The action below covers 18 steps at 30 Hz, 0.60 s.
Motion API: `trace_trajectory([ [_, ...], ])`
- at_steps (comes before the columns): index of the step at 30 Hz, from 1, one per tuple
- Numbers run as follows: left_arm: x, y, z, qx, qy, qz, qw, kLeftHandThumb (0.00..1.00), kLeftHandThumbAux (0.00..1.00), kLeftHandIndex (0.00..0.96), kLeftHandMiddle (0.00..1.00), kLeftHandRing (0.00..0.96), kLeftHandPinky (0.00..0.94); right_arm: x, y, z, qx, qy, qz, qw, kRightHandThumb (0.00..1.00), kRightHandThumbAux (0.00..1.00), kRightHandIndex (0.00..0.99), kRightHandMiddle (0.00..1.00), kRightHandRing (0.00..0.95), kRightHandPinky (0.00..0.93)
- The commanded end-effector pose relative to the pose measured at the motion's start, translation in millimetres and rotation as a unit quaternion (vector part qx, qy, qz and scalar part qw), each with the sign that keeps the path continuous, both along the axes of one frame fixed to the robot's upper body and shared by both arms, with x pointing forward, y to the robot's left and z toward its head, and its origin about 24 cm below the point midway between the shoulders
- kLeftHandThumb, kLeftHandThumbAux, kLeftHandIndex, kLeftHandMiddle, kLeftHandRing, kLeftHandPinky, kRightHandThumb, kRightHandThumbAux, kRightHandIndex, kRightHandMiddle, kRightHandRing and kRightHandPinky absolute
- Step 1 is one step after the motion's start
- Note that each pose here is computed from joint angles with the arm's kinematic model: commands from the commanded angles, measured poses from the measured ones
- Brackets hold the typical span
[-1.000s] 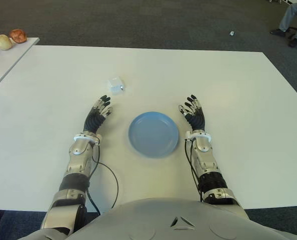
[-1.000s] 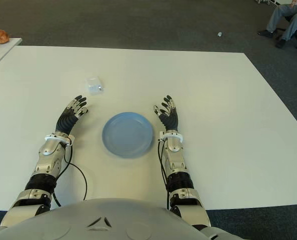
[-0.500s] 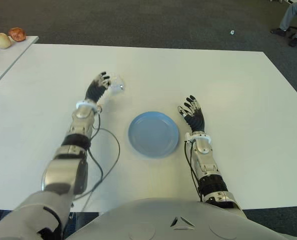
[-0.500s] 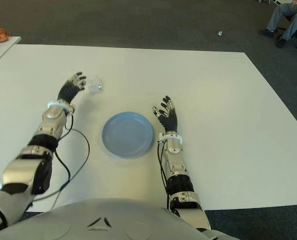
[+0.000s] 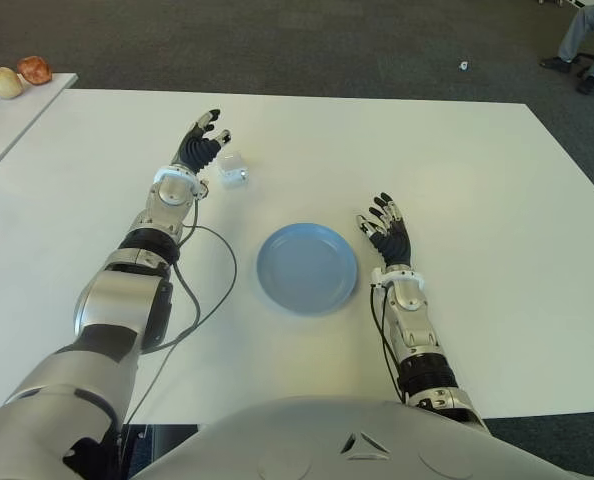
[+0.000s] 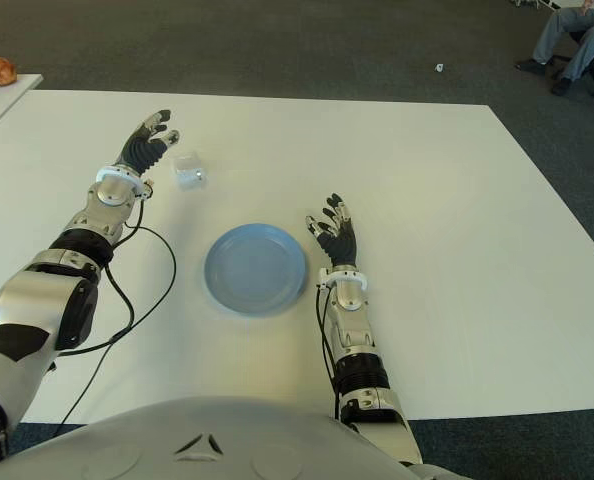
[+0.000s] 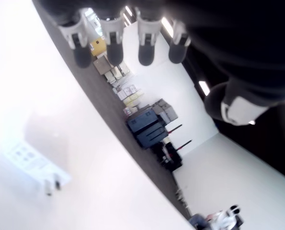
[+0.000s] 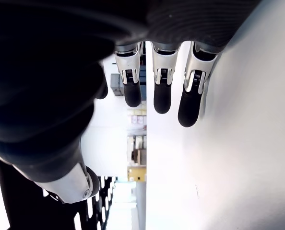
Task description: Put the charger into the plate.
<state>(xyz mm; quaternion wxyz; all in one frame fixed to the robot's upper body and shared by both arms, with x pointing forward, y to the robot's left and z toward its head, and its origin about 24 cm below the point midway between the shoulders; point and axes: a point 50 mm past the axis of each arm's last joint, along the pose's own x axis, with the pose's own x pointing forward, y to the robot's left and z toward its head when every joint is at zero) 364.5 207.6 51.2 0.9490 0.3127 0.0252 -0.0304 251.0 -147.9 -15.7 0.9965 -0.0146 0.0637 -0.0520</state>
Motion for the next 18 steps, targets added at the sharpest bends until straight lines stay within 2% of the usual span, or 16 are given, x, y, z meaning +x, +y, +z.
trace_trajectory([
  [1, 5.5, 1.4, 7.8, 0.07, -0.009, -0.003, 0.997, 0.321, 0.452, 0.003, 0.005, 0.011, 0.054, -11.5, -0.8, -16.0, 0.002, 0.048, -0.004, 0.999, 0.151, 0.776, 0.041, 0.133, 0.137, 0.163],
  [11, 8.8, -12.3, 11.0, 0.203, -0.053, -0.024, 0.977, 0.2, 0.453, 0.0, 0.0, 0.0, 0.037, -13.2, -2.1, -14.8, 0.001, 0.043, -0.002, 0.999, 0.145, 0.79, 0.039, 0.137, 0.139, 0.167],
  [14, 10.2, -17.0, 12.3, 0.292, -0.074, -0.044, 0.953, 0.166, 0.44, 0.0, 0.0, 0.0, 0.015, -13.6, -4.0, -14.3, -0.001, 0.043, -0.001, 0.999, 0.145, 0.793, 0.04, 0.139, 0.141, 0.167],
  [18, 11.1, -25.8, 10.9, 0.368, -0.095, -0.067, 0.923, 0.145, 0.428, 0.0, 0.0, 0.0, 0.003, -13.7, -6.2, -13.5, -0.003, 0.04, -0.001, 0.999, 0.144, 0.794, 0.042, 0.139, 0.141, 0.168],
])
